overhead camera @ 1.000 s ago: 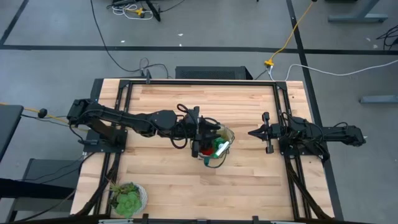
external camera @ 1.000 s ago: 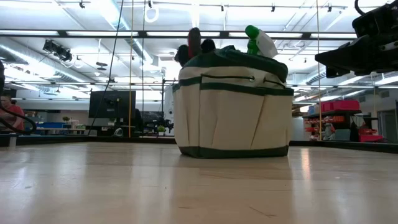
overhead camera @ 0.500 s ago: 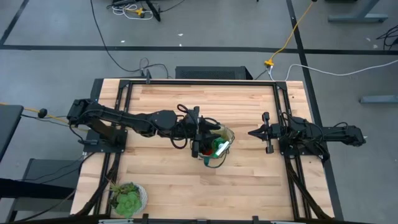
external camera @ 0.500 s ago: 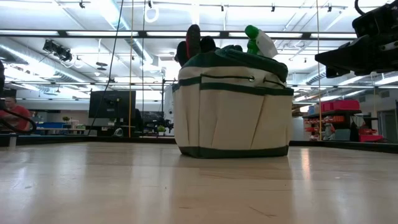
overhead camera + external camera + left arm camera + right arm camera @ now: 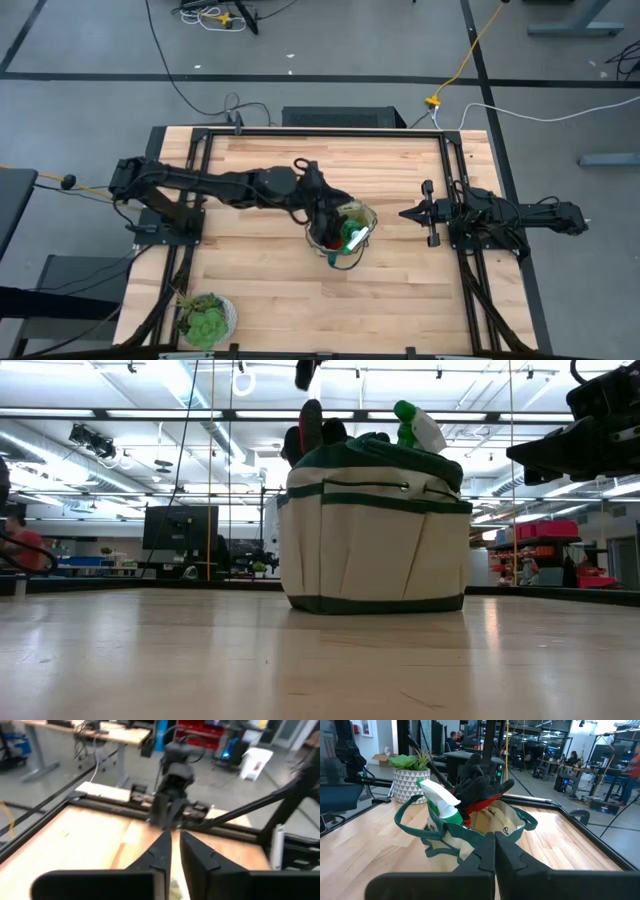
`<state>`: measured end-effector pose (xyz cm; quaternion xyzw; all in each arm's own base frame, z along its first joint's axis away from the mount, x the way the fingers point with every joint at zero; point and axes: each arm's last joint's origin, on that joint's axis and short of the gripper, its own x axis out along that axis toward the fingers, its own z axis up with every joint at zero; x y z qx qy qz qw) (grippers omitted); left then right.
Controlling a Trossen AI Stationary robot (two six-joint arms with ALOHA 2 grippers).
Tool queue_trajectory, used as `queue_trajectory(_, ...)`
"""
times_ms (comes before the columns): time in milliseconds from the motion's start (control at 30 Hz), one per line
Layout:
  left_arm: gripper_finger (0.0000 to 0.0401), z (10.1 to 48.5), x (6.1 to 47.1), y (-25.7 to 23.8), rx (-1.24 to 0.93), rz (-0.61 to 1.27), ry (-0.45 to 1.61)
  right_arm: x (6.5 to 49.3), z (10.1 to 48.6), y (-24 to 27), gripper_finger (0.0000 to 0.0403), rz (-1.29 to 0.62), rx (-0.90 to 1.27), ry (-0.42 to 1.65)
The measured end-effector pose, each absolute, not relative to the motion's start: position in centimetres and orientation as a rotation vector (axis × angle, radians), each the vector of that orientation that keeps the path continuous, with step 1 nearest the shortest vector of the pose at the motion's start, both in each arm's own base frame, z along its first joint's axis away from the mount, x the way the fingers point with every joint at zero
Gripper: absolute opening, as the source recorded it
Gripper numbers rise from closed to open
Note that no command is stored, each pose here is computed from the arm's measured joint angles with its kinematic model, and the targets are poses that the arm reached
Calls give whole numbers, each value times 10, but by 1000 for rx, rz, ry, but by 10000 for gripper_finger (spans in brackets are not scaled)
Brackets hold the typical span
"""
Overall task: Pick & Place Garden tools in Gardening bag
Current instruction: Return to Home Position
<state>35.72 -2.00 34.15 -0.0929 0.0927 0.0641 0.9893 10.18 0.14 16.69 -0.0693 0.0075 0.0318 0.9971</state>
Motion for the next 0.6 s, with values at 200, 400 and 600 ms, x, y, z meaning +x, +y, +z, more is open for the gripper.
queue_trajectory(200, 7, 340, 355, -5, -179, 137, 227, 102, 167, 1, 2, 64, -139, 15)
queue_trajectory(400, 12, 343, 347, 5, -122, 47, 275, 102, 167, 1, 2, 64, -139, 15)
queue_trajectory(600, 5, 341, 332, 10, -68, 31, 389, 102, 167, 1, 2, 64, -139, 15)
